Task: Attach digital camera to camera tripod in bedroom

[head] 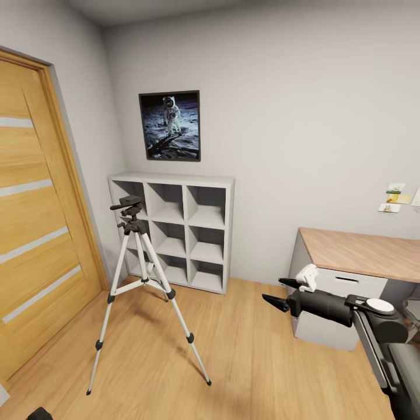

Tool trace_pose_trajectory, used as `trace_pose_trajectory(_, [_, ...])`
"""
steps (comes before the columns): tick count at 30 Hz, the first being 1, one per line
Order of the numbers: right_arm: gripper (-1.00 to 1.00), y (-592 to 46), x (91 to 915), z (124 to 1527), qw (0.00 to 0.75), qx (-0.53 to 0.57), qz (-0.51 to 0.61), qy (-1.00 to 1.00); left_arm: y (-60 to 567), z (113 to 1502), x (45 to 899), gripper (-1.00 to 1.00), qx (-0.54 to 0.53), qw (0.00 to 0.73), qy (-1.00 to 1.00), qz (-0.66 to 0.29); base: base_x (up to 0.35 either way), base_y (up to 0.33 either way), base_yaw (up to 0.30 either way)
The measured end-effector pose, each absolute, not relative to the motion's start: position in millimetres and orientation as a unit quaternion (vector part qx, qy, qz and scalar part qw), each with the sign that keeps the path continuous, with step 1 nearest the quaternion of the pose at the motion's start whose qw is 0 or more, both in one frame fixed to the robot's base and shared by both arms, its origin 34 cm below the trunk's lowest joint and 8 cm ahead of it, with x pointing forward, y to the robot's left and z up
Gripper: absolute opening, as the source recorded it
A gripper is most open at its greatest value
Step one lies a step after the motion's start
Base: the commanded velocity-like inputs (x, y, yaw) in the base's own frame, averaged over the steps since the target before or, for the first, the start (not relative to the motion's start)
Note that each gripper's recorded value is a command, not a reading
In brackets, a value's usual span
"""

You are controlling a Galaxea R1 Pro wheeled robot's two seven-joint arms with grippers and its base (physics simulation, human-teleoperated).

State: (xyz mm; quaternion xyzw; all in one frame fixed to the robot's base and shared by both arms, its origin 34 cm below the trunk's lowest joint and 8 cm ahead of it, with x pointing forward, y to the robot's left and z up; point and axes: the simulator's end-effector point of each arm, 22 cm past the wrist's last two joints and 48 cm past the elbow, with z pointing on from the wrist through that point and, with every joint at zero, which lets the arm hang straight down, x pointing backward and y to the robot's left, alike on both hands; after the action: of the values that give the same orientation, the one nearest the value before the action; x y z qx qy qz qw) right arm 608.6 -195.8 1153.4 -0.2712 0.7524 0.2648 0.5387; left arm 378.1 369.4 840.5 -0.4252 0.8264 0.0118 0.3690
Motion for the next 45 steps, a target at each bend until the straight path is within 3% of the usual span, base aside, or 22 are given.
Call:
trace_pose_trajectory(26, [1.00,-194.0,607.2,1162.4,0.547,-0.277,0.261,0.746,369.7,840.3,377.8,-1.00,-0.425,0.369,0.826,0.012,0.002,-0.002,0.000])
trace_pose_trajectory(45, [1.00,-184.7,609.5,1151.8,0.537,-0.264,0.281,0.750,355.9,835.4,373.2,-1.00,-0.414,0.360,0.836,0.008,0.185,-0.172,0.000])
